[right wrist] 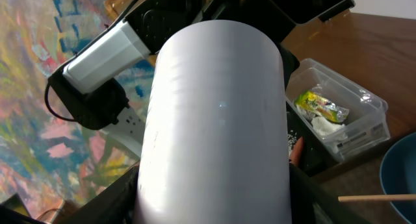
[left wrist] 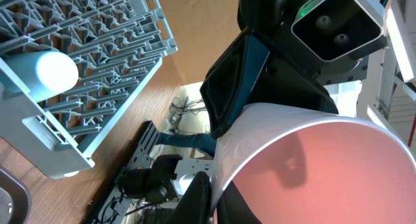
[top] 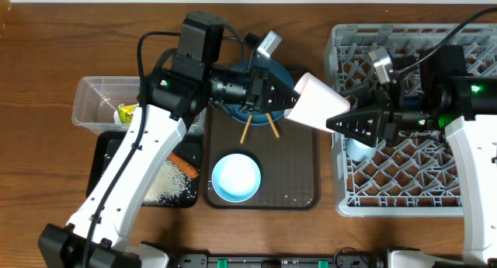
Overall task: Sort waste into correct bins and load items into the dishwasher rack
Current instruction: 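Grasp the pink cup with the right gripper from the left gripper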
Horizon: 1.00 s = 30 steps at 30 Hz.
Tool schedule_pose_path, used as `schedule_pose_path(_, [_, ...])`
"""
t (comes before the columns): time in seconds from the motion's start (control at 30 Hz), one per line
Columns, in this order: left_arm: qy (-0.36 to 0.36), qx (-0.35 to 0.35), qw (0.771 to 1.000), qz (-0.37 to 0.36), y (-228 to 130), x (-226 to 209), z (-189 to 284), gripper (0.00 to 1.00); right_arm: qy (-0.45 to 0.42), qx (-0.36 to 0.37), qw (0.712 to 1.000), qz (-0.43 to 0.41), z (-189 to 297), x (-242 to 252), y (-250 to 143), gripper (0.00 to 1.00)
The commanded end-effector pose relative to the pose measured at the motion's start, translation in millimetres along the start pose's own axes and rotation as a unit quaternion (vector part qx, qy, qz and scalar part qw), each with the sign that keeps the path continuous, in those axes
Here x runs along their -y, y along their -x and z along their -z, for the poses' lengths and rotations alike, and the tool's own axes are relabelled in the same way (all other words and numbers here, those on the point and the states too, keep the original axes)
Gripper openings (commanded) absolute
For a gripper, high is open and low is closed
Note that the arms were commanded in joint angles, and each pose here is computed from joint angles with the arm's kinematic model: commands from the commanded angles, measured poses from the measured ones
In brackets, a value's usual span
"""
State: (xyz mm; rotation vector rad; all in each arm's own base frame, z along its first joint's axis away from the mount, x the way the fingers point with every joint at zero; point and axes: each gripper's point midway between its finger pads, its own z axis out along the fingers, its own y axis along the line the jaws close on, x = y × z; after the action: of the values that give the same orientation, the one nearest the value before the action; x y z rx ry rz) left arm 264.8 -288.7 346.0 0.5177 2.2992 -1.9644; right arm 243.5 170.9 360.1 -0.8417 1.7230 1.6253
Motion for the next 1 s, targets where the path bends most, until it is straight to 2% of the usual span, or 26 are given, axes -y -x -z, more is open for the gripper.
schedule_pose_path(0.0, [-0.005, -0.014, 1.0, 0.0, -6.3, 2.4, -6.8, 0.06, 0.021, 0.01, 0.999, 0.023, -3.8, -10.1, 7.2, 0.36])
schedule_pose_path(0.17, [0.003, -0.018, 1.0, 0.0, -10.9, -2.7, -6.7, 0.07, 0.015, 0.005, 0.999, 0.044, -3.9, -5.9, 7.7, 0.29])
schedule_pose_path(0.43, [0.073, -0.015, 0.997, 0.026, -22.7, -32.9, -4.1, 0.08, -0.012, -0.017, 0.998, 0.054, -3.7, 5.3, 2.5, 0.26])
schedule_pose_path(0.6, [0.077, -0.007, 0.997, 0.013, -17.5, -33.8, -3.7, 0.17, -0.051, -0.041, 0.997, 0.03, -2.5, 21.8, -1.1, 0.24])
schedule_pose_path(0.7, [0.112, 0.01, 0.994, 0.011, -11.7, -45.5, -1.4, 0.17, -0.097, -0.061, 0.993, 0.0, 0.5, 39.1, -5.1, 0.23])
schedule_pose_path(0.77, [0.142, 0.025, 0.989, 0.009, -6.8, -55.7, 1.4, 0.32, -0.135, -0.072, 0.988, -0.024, 4.1, 52.6, -7.7, 0.22])
schedule_pose_path(0.8, [0.156, 0.032, 0.987, 0.009, -4.5, -60.4, 3.0, 0.35, -0.154, -0.077, 0.984, -0.036, 6.3, 59.3, -9.0, 0.22])
schedule_pose_path(0.97, [0.22, 0.063, 0.974, 0.006, 5.7, -80.9, 12.2, 0.37, -0.238, -0.096, 0.963, -0.08, 18.7, 85.1, -17.9, 0.21])
